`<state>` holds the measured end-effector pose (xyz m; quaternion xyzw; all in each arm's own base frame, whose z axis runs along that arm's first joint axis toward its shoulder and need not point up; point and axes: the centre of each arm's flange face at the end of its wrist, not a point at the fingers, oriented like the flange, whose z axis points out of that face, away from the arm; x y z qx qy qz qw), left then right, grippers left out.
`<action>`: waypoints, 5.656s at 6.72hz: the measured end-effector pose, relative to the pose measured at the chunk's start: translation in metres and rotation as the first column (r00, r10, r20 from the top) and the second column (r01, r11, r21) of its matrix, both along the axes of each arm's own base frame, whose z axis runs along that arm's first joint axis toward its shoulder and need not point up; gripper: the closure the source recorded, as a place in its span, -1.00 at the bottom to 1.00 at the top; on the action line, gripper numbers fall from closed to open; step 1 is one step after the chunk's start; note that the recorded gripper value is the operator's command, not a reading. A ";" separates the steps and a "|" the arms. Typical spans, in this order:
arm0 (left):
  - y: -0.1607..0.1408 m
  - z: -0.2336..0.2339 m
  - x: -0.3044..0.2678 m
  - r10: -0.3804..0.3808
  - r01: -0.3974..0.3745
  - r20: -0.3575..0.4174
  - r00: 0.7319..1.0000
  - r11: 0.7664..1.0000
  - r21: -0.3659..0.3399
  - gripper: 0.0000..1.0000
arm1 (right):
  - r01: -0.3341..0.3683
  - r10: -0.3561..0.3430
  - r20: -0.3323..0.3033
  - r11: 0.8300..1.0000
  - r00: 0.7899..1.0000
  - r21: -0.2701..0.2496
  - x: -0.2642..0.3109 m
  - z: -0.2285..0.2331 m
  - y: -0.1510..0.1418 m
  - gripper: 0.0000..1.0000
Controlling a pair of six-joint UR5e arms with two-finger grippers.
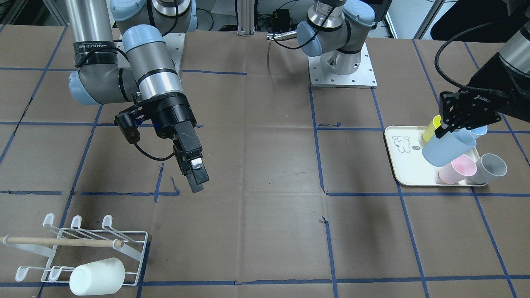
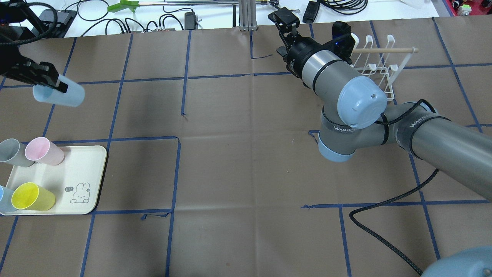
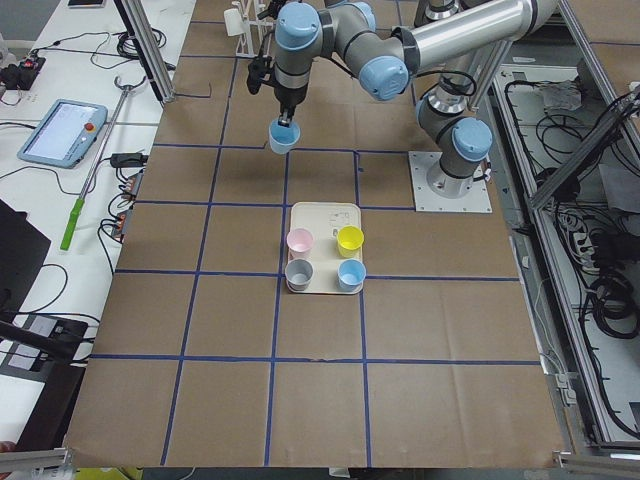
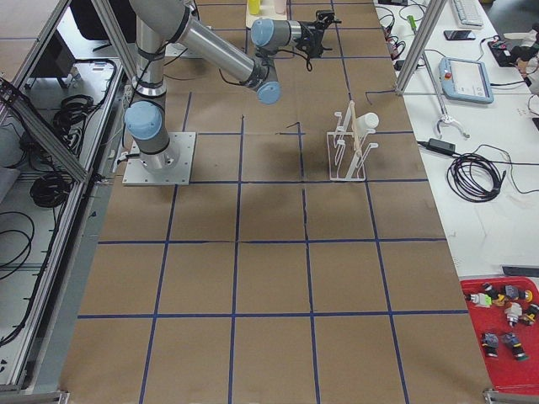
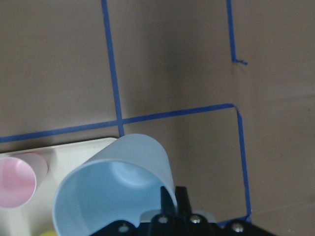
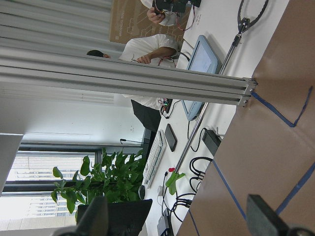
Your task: Transfer IKEA cup to right arm and place on rack
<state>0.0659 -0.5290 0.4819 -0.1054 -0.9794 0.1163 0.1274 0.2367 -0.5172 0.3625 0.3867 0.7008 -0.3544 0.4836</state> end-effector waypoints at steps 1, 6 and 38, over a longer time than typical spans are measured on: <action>-0.012 0.004 -0.020 -0.045 0.036 -0.085 0.995 0.994 -0.103 1.00 | 0.002 -0.002 -0.001 1.000 1.000 -0.001 0.000 0.001 0.000 -0.99; -0.018 -0.042 -0.104 -0.427 0.170 -0.356 0.831 0.805 -0.569 1.00 | -0.009 0.007 0.072 1.000 0.997 0.029 0.002 0.002 0.001 -0.99; 0.007 -0.153 -0.251 -0.632 0.072 -0.402 0.662 0.588 -0.806 0.60 | -0.110 0.086 0.189 0.987 0.978 0.118 0.068 -0.013 -0.006 0.11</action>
